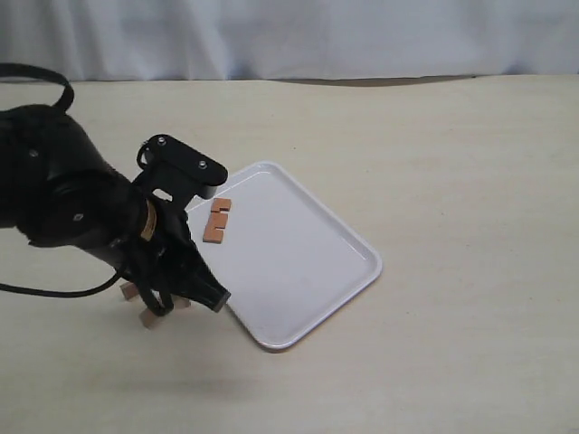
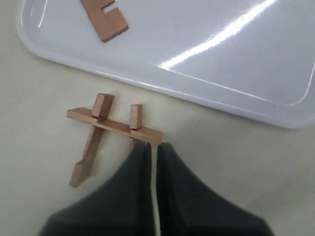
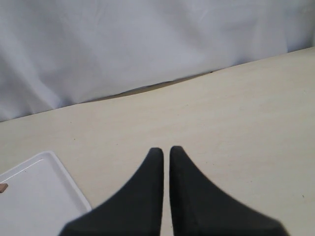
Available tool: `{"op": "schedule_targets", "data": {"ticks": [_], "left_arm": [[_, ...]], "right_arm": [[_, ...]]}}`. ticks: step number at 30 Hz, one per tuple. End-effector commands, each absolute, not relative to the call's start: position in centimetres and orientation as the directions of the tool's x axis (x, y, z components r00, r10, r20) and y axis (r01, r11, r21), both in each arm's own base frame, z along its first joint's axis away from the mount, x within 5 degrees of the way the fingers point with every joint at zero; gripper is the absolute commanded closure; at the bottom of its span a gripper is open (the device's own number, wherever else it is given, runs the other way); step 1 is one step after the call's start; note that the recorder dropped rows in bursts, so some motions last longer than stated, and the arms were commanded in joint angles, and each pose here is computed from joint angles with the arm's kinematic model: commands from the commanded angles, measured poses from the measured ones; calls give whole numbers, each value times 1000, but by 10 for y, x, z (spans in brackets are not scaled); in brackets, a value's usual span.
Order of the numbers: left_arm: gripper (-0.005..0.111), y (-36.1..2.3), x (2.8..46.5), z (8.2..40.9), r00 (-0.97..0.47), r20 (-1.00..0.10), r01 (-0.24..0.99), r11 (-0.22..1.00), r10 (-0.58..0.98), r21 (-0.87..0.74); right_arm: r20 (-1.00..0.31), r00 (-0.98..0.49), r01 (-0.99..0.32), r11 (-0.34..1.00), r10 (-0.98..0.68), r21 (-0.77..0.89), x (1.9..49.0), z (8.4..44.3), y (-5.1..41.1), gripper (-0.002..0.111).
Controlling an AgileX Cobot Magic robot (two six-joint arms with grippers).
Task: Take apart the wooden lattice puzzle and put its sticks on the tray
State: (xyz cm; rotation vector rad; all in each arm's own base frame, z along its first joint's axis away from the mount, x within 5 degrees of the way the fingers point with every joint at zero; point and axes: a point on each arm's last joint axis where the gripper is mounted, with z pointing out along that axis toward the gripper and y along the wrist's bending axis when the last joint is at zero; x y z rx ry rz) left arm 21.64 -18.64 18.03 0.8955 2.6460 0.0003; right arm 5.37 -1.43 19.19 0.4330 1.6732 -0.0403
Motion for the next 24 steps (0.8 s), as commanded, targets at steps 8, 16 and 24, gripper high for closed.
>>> {"op": "schedule_targets", "data": {"ticks": [8, 16, 24], "left_arm": [[102, -197, 205, 172, -521, -125, 851, 525, 845, -1], [101, -207, 214, 141, -849, -102, 525, 848, 518, -67], [93, -203, 220, 131, -917, -96, 389, 921, 387, 1]], "right_arm": [[-964, -86, 302, 929, 250, 214, 54, 191, -14, 104], [-964, -86, 302, 929, 250, 214, 54, 191, -14, 104], [-964, -86, 302, 929, 250, 214, 54, 191, -14, 104]]}}
